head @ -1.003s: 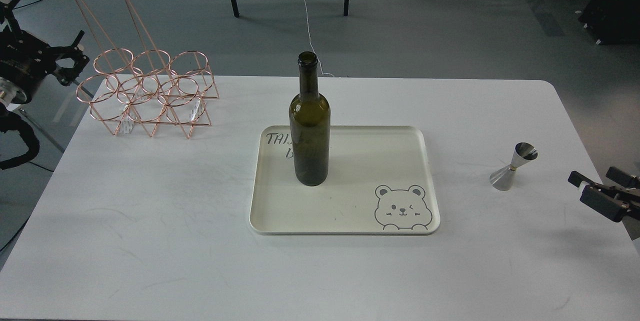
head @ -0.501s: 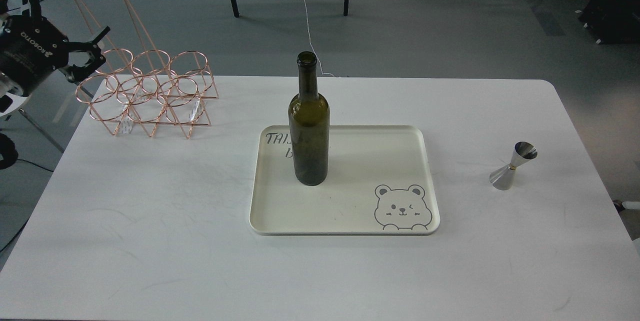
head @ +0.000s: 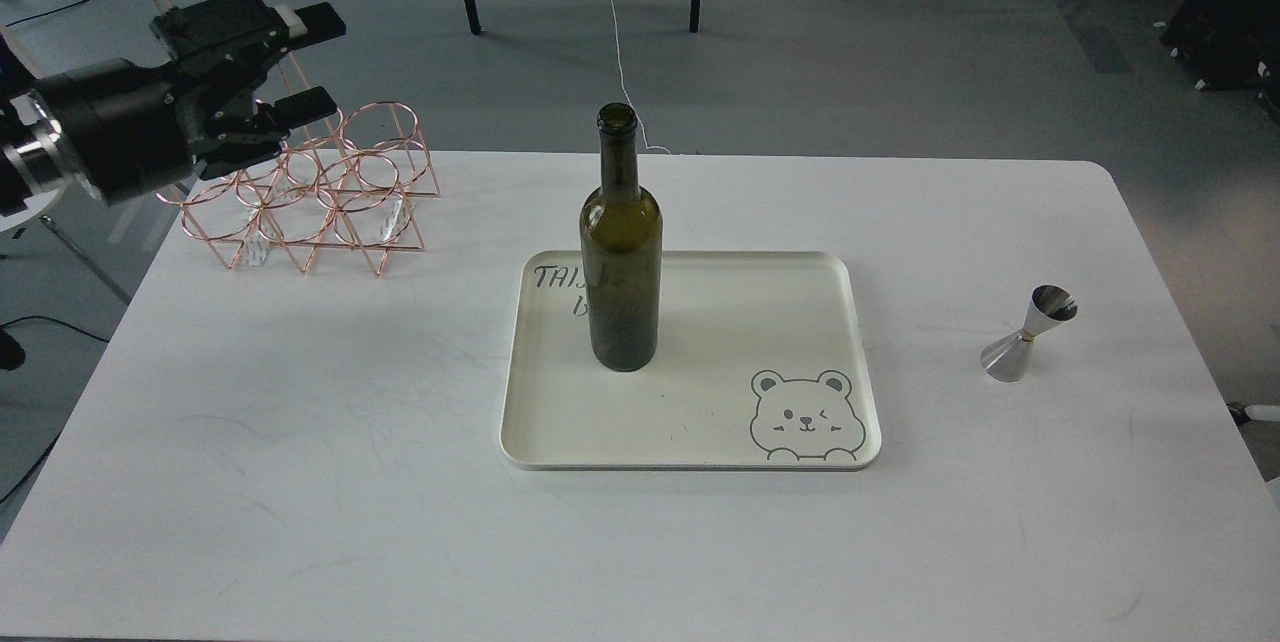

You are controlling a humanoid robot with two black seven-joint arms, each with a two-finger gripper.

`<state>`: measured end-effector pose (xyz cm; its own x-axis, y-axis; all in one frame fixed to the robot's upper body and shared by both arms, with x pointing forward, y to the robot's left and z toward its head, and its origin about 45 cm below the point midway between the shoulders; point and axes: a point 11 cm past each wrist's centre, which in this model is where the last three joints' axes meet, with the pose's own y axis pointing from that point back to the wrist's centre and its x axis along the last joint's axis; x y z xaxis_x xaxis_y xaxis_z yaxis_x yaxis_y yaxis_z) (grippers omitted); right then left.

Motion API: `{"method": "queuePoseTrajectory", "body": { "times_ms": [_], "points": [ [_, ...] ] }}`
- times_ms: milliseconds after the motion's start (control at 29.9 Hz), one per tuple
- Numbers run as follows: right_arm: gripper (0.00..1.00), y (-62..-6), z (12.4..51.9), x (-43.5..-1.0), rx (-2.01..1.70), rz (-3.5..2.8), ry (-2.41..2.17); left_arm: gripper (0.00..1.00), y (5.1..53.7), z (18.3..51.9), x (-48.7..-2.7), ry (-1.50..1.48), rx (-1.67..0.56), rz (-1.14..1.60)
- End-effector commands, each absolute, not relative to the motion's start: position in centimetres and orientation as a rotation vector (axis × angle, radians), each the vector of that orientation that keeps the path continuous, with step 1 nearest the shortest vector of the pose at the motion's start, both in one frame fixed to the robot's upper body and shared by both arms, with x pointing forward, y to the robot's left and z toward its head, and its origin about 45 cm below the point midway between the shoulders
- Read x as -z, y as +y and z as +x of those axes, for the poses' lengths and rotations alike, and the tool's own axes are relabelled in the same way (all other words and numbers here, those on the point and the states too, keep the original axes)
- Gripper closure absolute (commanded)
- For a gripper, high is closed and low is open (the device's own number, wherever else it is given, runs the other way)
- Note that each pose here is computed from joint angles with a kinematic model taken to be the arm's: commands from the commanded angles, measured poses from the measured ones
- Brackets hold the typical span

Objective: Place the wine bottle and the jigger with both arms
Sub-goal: 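Reach the left gripper toward the neck of the green wine bottle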

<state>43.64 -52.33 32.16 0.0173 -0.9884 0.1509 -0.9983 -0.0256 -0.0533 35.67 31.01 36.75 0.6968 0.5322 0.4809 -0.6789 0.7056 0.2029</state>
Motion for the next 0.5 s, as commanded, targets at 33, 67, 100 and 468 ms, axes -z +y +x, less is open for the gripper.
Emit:
{"method": "queuePoseTrajectory", "body": {
  "times_ms": [33, 67, 100, 468],
  "points": [
    [0.03, -52.6, 43.7, -32.7, -0.211, 2.223, -2.176, 0.02, 26.4, 34.1, -35.9, -0.642, -0.533, 0.477],
    [0.03, -52.6, 43.8, -32.8, -0.213, 2.225, -2.182, 0.02, 25.7, 33.9, -35.6, -0.693, -0.498, 0.502],
    [0.03, -52.7, 43.8, -32.9, -0.214, 2.226, -2.187, 0.02, 25.0, 33.9, -35.1, -0.741, -0.468, 0.526],
    [0.03, -52.3, 44.1, -33.6, -0.227, 2.247, -2.2, 0.06, 17.1, 35.0, -30.6, -1.261, -0.24, 0.709]
  ]
}}
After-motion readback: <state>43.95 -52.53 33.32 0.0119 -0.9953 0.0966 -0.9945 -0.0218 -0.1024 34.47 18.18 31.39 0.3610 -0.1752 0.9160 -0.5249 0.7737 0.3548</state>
